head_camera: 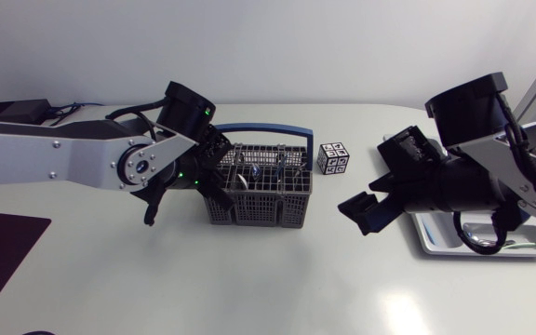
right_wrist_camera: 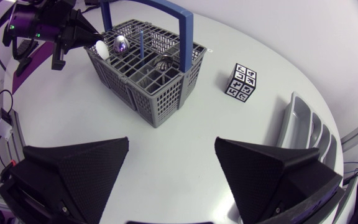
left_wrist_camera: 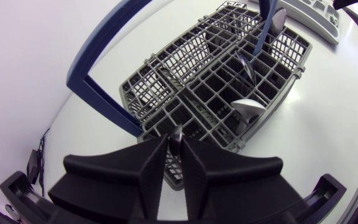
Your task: Transfer all utensils from the basket to the drawer tray.
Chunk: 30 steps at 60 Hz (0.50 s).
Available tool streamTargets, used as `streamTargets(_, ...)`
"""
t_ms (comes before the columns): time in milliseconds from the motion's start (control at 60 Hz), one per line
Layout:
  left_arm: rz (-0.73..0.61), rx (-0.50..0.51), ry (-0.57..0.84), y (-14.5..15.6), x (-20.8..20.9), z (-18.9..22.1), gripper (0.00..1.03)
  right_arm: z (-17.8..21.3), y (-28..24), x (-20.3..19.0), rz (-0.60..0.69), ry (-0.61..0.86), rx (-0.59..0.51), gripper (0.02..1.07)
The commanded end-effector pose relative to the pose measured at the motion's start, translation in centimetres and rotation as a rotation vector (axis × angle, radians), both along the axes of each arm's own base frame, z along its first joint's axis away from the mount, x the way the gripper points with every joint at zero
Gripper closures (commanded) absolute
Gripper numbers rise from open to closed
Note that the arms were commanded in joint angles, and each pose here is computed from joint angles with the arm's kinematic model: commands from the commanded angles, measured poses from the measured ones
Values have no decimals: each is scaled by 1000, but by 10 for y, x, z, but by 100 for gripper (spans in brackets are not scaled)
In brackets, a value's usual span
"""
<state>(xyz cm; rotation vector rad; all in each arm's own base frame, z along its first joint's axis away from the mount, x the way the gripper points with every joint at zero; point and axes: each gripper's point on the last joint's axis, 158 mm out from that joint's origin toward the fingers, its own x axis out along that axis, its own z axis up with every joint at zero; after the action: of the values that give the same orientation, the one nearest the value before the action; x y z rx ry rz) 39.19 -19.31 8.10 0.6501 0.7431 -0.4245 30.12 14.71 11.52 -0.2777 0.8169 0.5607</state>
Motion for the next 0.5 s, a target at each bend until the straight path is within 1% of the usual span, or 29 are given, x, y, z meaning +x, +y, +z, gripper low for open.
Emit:
streamTargets(0, -15, 7, -2, -4, -1, 2, 100, -10, -1, -7, 6, 25, -17, 7)
streamTargets(133, -16, -5, -21, -4, -1, 11, 100, -9, -1, -8, 7, 24, -18, 7)
streamTargets(483, -22, -47, -87, -5, -4, 54, 100, -9, 3, -11, 23, 27, -23, 7)
